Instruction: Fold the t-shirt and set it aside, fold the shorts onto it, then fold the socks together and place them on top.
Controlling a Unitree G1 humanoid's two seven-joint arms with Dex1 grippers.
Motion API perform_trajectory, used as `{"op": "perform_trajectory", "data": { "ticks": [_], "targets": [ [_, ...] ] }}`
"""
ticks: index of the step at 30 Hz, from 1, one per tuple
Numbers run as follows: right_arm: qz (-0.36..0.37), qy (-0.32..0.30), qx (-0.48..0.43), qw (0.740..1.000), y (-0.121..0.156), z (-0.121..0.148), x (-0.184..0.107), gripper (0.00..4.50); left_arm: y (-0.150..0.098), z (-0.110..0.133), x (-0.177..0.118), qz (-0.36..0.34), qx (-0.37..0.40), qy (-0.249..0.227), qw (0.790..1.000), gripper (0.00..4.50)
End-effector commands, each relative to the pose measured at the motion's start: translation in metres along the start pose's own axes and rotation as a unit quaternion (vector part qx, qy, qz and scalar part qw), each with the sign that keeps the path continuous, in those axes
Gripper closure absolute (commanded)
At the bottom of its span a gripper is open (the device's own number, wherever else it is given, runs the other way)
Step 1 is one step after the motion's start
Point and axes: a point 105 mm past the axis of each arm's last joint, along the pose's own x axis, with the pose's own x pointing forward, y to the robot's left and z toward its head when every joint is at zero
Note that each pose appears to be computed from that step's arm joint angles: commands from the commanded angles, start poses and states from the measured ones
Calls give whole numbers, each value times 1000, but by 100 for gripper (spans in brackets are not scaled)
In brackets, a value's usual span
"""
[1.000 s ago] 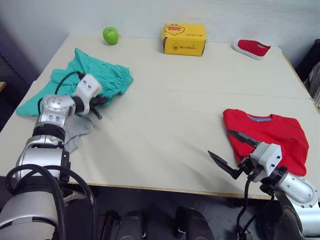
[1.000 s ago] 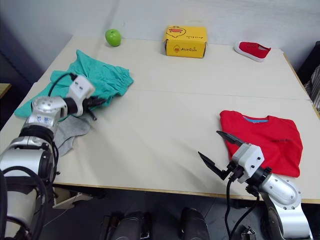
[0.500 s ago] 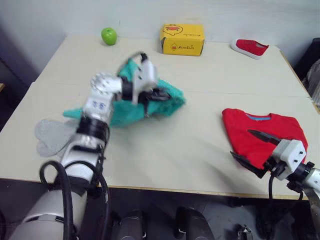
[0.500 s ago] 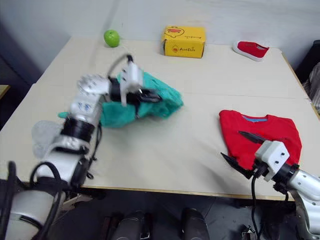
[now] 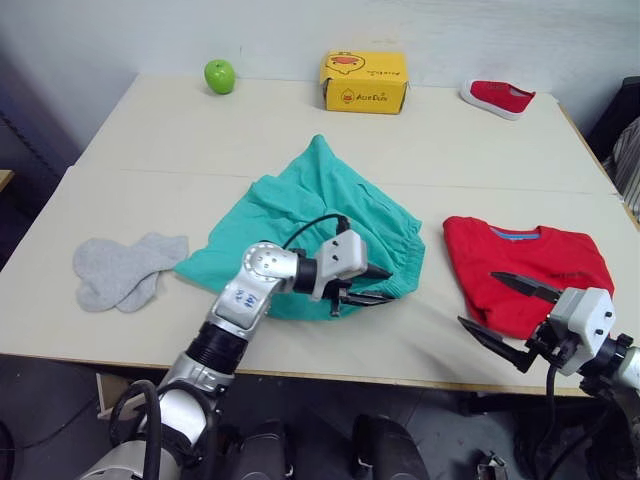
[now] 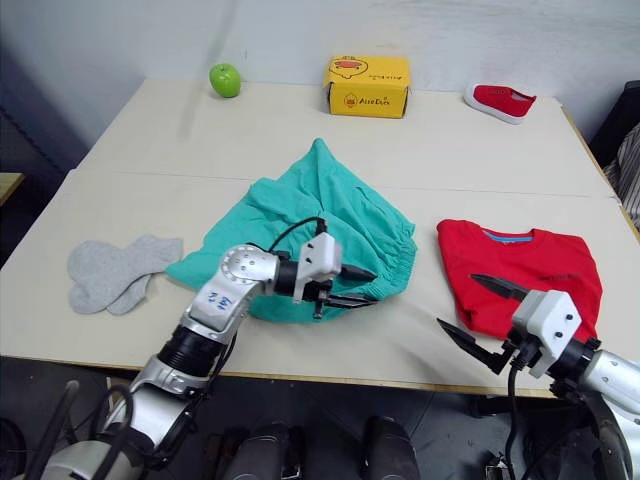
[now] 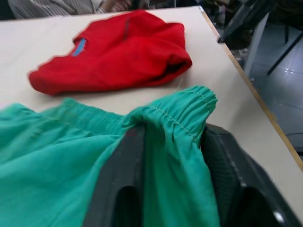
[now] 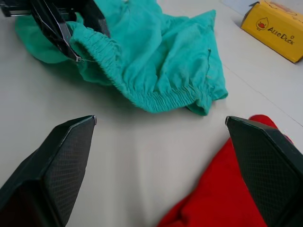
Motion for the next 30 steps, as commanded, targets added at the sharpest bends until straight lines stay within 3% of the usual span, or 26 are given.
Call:
{"op": "perform_trajectory", "data": {
  "ticks": [1, 3, 7, 11, 17, 21, 26, 30],
  "targets": [
    [46, -32, -1, 998, 25, 20, 32, 0, -6, 23, -40, -15, 42, -44, 998, 138],
    [63, -38, -8, 997, 35, 25, 49, 0, -3, 27, -61, 4, 49, -57, 997, 80],
    [94, -32, -4, 995, 53, 25, 79, 0, 2, 14, -108, 64, 43, -6, 997, 80],
    [125, 7, -28, 992, 72, 9, 99, 0, -6, -26, -168, 125, 75, 119, 982, 80],
    [112, 58, -105, 986, 74, -15, 104, 0, -37, -67, -239, 181, 69, 231, 953, 80],
    [99, 81, -141, 982, 70, -26, 102, 0, -42, -77, -254, 191, 84, 274, 939, 80],
    [53, 105, -200, 973, 49, -35, 103, 0, -25, -93, -259, 210, 121, 315, 918, 80],
    [29, 105, -224, 968, 38, -35, 106, 93, -17, -108, -251, 190, 129, 331, 915, 74]
  ]
}}
